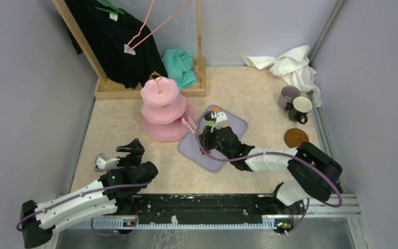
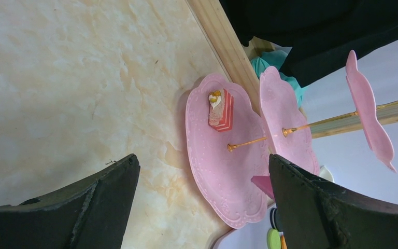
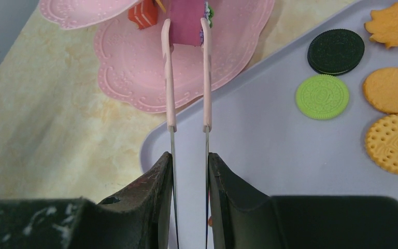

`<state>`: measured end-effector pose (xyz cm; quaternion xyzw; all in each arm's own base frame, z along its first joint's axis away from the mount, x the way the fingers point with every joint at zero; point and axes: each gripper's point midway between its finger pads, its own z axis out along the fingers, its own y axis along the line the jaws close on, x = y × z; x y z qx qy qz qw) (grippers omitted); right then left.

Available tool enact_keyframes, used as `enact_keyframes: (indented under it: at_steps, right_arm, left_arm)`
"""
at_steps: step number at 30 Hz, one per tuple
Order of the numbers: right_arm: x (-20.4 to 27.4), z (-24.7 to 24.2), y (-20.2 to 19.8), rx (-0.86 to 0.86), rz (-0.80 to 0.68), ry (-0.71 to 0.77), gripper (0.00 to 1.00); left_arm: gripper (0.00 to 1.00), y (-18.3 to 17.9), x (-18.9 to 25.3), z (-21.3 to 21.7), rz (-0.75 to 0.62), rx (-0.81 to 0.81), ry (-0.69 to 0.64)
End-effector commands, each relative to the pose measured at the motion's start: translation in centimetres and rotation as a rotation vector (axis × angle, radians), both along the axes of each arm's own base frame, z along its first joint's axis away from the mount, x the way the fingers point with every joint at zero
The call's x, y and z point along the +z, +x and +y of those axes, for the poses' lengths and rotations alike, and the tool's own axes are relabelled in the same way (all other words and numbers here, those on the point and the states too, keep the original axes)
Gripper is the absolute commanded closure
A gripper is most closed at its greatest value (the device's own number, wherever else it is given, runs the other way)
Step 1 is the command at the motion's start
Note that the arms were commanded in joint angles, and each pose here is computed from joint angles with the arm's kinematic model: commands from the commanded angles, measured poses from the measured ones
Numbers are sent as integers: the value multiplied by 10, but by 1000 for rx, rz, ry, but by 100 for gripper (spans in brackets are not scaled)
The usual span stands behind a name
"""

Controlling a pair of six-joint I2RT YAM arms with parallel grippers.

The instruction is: Serve the afternoon tea

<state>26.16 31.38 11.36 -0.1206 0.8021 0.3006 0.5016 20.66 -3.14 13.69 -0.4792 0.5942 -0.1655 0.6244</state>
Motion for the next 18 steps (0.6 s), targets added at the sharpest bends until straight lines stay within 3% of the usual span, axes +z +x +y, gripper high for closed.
enact_keyframes:
  at_steps: [1, 18]
  right_arm:
    - [39, 20, 24, 5, -60, 155, 100]
    - [26, 20, 69, -35, -44, 235, 100]
  left_arm:
    - [1, -4, -3, 12, -6, 19, 61]
    - [1, -4, -8, 12, 3, 18, 67]
